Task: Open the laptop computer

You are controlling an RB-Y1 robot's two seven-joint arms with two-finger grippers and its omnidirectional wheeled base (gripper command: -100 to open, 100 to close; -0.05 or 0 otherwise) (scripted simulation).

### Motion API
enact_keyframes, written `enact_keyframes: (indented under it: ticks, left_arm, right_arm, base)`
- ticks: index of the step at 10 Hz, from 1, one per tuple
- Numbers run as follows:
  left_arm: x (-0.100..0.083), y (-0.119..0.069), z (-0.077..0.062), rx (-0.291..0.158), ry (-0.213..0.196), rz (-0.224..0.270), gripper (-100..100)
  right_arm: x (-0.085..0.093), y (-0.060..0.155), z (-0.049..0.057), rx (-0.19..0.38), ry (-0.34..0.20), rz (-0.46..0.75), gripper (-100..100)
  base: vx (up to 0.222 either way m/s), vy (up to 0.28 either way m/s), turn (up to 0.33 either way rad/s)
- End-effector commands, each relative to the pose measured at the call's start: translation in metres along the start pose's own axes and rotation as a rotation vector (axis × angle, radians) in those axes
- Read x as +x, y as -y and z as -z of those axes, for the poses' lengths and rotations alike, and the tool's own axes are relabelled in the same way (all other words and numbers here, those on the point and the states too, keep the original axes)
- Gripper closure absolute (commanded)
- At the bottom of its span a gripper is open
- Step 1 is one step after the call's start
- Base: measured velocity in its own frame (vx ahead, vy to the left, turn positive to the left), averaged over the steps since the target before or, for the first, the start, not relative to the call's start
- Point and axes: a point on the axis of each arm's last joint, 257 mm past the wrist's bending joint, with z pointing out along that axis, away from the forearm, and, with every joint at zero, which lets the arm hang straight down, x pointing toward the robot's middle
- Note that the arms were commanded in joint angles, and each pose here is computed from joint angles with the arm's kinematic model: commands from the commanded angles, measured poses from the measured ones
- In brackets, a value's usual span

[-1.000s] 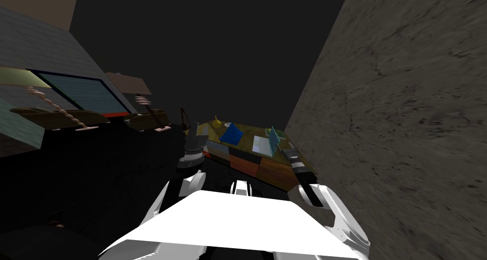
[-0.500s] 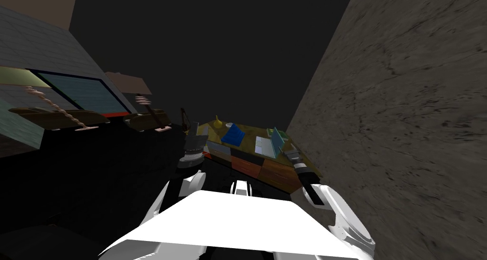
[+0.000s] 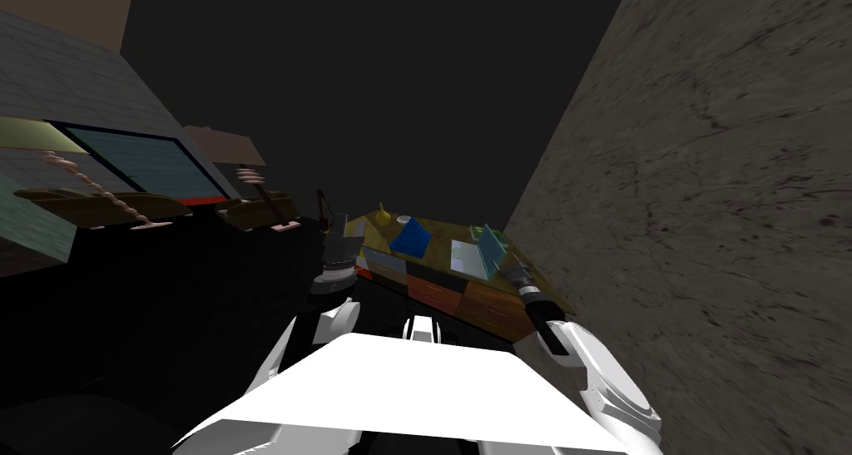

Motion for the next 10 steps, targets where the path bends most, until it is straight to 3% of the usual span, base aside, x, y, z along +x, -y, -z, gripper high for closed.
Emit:
enact_keyframes:
  ticks: [1,2,5,6,10]
  left_arm:
    - [0.0,0.0,0.0,0.0,0.0,0.0,0]
    - [0.0,0.0,0.0,0.0,0.0,0.0,0]
    - [0.0,0.0,0.0,0.0,0.0,0.0,0]
    - [0.0,0.0,0.0,0.0,0.0,0.0,0]
    - [0.0,0.0,0.0,0.0,0.0,0.0,0]
  right_arm:
    - [0.018,0.005,-0.002,-0.004,-0.039,0.105,-100]
    - [0.025,0.008,-0.002,-0.006,-0.056,0.155,-100]
    - [0.023,0.012,-0.001,-0.004,-0.05,0.133,-100]
    - [0.024,0.013,-0.001,-0.003,-0.05,0.132,100]
    - [0.027,0.011,0.012,-0.038,-0.068,0.325,100]
  base:
    - [0.02,0.055,-0.001]
    - [0.024,0.05,0.002]
    - [0.044,0.015,0.014]
    - [0.009,-0.004,-0.017]
    - [0.039,0.093,0.006]
